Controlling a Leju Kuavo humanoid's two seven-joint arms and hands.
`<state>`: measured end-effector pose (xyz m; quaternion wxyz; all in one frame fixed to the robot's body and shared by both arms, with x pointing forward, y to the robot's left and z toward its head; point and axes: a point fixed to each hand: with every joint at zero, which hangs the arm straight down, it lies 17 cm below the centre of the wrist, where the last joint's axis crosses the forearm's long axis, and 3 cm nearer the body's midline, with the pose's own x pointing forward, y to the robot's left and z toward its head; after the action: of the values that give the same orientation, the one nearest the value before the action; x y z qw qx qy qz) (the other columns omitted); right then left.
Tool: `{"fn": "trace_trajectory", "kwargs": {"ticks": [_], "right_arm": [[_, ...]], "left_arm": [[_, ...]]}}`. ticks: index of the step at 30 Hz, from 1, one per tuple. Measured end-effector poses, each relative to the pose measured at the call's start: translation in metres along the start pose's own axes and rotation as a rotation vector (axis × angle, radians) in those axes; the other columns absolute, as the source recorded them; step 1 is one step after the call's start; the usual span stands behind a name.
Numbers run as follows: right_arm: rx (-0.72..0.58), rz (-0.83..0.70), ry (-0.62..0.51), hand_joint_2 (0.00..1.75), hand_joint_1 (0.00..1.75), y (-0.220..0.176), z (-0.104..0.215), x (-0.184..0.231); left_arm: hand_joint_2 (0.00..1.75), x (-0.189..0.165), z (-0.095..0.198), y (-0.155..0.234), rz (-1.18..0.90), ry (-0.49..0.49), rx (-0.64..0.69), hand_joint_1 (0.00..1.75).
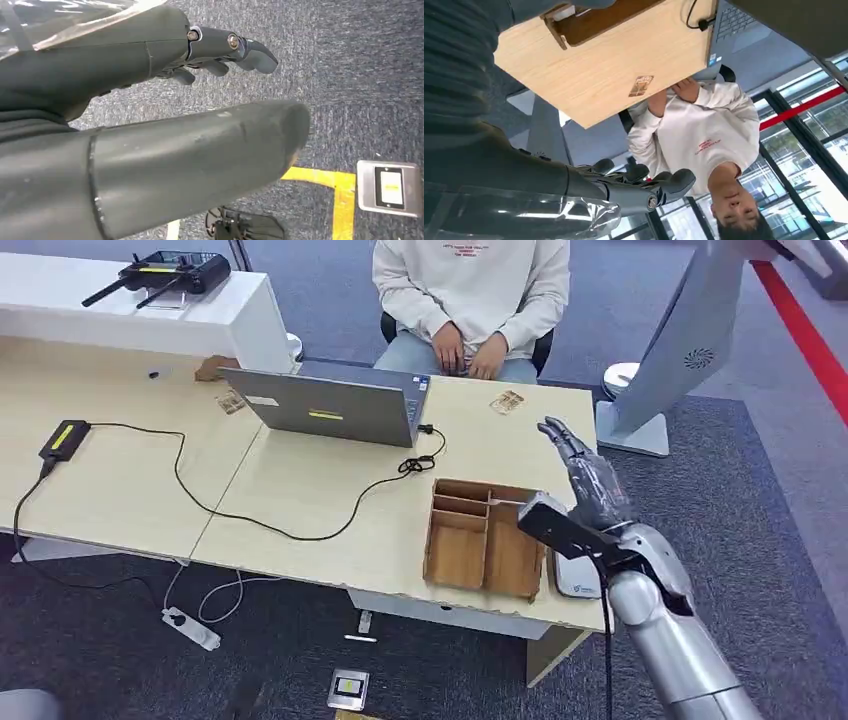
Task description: Pass the card to the sensor for recognition and then transmit it.
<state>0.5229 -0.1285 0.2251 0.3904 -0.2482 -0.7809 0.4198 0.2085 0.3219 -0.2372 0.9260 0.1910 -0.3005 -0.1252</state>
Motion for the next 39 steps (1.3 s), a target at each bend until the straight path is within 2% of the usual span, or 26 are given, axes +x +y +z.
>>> {"fn": "trace_trajectory", "kwargs": {"ticks": [12, 14, 17, 19, 30, 39], "right_arm": [[0.035, 0.046, -0.045, 1.75, 0.0, 0.017, -0.01, 0.017], [0.049, 0.064, -0.048, 1.75, 0.0, 0.021, -0.011, 0.02], [0.079, 0.087, -0.03, 1.75, 0.0, 0.028, -0.012, 0.023], [0.082, 0.091, -0.031, 1.75, 0.0, 0.03, -0.013, 0.026], [0.085, 0.093, -0.041, 1.75, 0.0, 0.033, -0.014, 0.033], [0.086, 0.1, -0.045, 1.75, 0.0, 0.034, -0.014, 0.034]], "left_arm": [[0.0, 0.0, 0.0, 0.0, -0.021, -0.02, -0.016, 0.0], [0.0, -0.006, 0.0, -0.005, -0.013, 0.024, -0.05, 0.0], [0.0, -0.015, -0.002, 0.001, -0.034, 0.113, -0.034, 0.0], [0.0, -0.014, -0.005, 0.009, -0.044, 0.123, -0.014, 0.0], [0.0, 0.002, -0.007, 0.01, -0.064, 0.048, -0.065, 0.0], [0.0, 0.004, -0.008, 0.014, -0.069, 0.039, -0.065, 0.0]]}}
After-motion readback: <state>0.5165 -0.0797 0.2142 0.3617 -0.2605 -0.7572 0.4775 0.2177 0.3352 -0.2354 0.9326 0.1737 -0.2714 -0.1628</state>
